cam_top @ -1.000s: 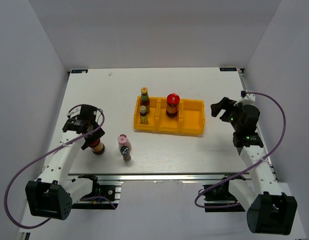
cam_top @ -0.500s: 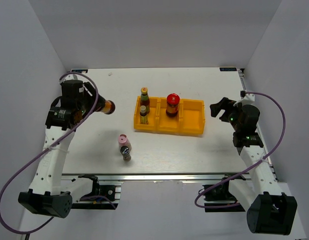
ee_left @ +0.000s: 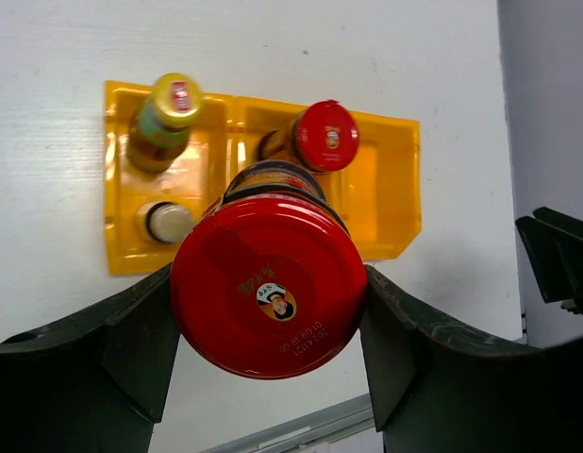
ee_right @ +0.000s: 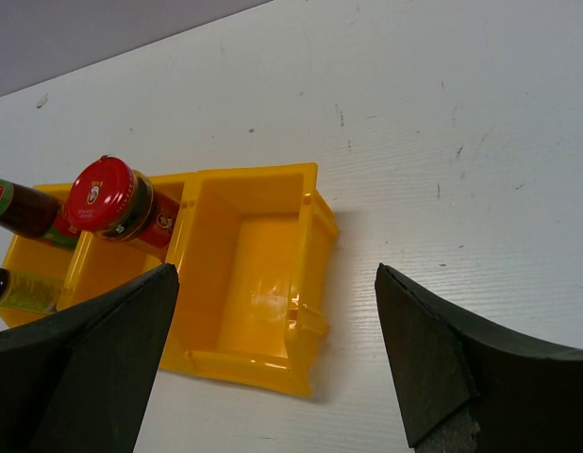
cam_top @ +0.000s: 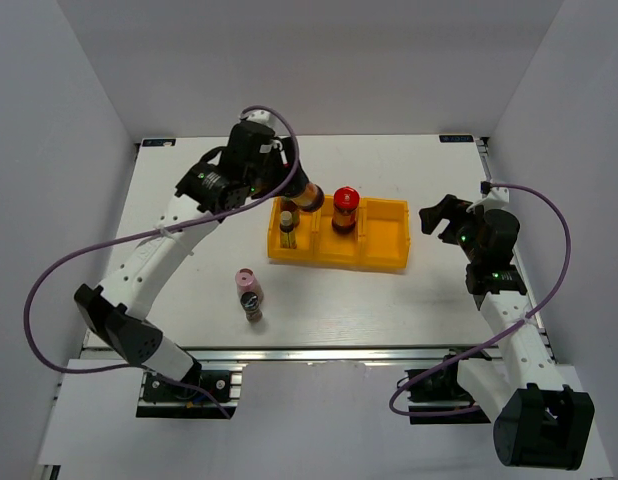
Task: Organize the condiment bottles
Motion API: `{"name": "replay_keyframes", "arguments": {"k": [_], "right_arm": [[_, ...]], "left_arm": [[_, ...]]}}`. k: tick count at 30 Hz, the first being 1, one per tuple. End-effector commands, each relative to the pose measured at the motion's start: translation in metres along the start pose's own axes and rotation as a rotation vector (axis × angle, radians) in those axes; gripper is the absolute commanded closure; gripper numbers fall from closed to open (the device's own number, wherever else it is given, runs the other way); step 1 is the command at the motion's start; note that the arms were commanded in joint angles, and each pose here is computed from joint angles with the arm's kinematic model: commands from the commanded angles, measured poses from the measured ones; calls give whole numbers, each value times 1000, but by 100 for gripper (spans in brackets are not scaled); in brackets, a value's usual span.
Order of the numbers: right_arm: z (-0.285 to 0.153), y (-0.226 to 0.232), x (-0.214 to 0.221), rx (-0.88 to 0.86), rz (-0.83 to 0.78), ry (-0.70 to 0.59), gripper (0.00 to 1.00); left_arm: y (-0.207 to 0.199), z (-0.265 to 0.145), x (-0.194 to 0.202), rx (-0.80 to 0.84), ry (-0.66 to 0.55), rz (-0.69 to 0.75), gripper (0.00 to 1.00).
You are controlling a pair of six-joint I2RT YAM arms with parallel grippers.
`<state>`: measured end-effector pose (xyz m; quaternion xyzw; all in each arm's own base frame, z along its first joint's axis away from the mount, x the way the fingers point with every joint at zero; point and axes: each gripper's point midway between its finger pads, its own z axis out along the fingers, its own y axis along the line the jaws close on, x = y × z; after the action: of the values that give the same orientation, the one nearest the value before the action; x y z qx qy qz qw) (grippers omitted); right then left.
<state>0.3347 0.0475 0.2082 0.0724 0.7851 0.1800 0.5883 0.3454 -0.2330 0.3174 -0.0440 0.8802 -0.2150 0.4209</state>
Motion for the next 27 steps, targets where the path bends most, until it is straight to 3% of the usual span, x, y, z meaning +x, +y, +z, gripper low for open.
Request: {"name": "replay_keyframes", "arguments": {"k": [1, 7, 10, 27], "right_arm": [[1, 10, -15, -42, -4, -45, 11], [2, 6, -15, -20, -5, -42, 11], [2, 4, -16, -9, -9, -44, 11], [6, -4, -12, 29, -21, -29, 11]], "left_arm": [[-43, -22, -54, 103, -186, 16, 88], [-75, 10, -26, 150, -89, 102, 88], [-72, 39, -3, 110, 1, 136, 87], [-72, 115, 67, 42, 181, 215, 86]]}}
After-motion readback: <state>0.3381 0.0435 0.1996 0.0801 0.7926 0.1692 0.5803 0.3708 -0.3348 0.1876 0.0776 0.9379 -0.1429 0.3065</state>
